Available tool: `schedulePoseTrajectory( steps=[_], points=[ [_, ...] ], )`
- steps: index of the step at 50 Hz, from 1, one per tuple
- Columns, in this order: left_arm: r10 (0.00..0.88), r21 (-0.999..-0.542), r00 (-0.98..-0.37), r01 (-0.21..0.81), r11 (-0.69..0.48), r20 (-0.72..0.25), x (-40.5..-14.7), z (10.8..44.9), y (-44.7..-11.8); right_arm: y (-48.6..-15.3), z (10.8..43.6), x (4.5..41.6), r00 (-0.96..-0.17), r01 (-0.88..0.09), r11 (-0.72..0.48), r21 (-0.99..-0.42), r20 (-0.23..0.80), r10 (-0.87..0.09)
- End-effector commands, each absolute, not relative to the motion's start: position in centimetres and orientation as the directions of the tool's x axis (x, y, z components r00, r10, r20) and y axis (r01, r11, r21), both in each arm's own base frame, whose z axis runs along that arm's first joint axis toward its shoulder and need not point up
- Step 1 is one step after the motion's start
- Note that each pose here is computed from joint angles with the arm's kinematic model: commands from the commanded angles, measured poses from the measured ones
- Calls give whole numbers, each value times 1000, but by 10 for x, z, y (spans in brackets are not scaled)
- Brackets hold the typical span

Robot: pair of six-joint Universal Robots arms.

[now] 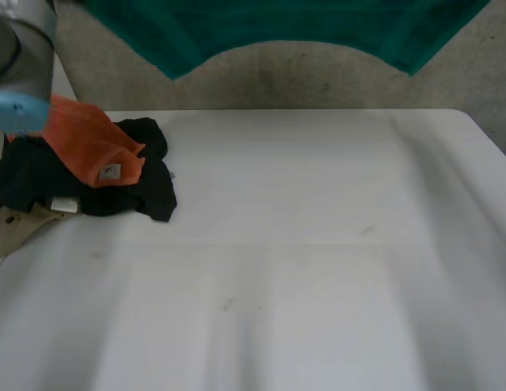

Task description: Fold the laundry.

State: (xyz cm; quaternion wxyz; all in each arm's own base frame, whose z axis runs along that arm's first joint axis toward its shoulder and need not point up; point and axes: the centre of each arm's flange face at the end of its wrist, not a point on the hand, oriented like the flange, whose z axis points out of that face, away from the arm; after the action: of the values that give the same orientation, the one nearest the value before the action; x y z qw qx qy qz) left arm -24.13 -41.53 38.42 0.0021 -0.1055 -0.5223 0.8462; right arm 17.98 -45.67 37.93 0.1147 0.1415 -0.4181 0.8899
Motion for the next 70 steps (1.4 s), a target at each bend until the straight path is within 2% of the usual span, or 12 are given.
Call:
schedulePoseTrajectory(
  steps=[1, 8, 15, 22, 23, 27, 32, 38, 47, 53, 61, 70],
  points=[
    [194, -964, -957, 178, -196, -217, -245, 288, -414, -466, 290, 183, -903, -351, -395, -849, 419, -99],
    [338, -947, -890, 320, -10, -304, -253, 206, -389, -452, 200, 171, -864, -436, -128, -891, 454, -218],
    [421, -890, -829, 445, 100, -368, -252, 182, -355, -419, 173, 166, -803, -544, 39, -838, 507, -312],
    [588, -701, -661, 681, 210, -466, -241, 181, -279, -362, 181, 147, -665, -730, 206, -651, 609, -431],
    [619, -654, -628, 720, 232, -471, -235, 184, -261, -344, 184, 141, -624, -770, 247, -588, 616, -480],
    [706, -543, -546, 796, 269, -451, -225, 191, -211, -302, 193, 124, -541, -837, 314, -448, 595, -594],
    [782, -472, -466, 844, 254, -414, -219, 201, -167, -276, 203, 115, -455, -886, 261, -383, 609, -650],
    [751, -534, -479, 821, 201, -454, -224, 217, -182, -284, 202, 116, -429, -893, 199, -403, 634, -644],
    [554, -680, -605, 727, 92, -572, -251, 231, -272, -345, 194, 132, -604, -782, 207, -587, 636, -480],
    [447, -754, -675, 657, 1, -587, -275, 244, -314, -383, 191, 140, -673, -726, 169, -666, 639, -372],
    [345, -768, -716, 640, -26, -607, -293, 237, -363, -424, 187, 148, -712, -694, 105, -713, 656, -250],
    [406, -753, -685, 658, -12, -605, -317, 210, -370, -451, 166, 164, -707, -699, 56, -713, 677, -207]
  ],
)
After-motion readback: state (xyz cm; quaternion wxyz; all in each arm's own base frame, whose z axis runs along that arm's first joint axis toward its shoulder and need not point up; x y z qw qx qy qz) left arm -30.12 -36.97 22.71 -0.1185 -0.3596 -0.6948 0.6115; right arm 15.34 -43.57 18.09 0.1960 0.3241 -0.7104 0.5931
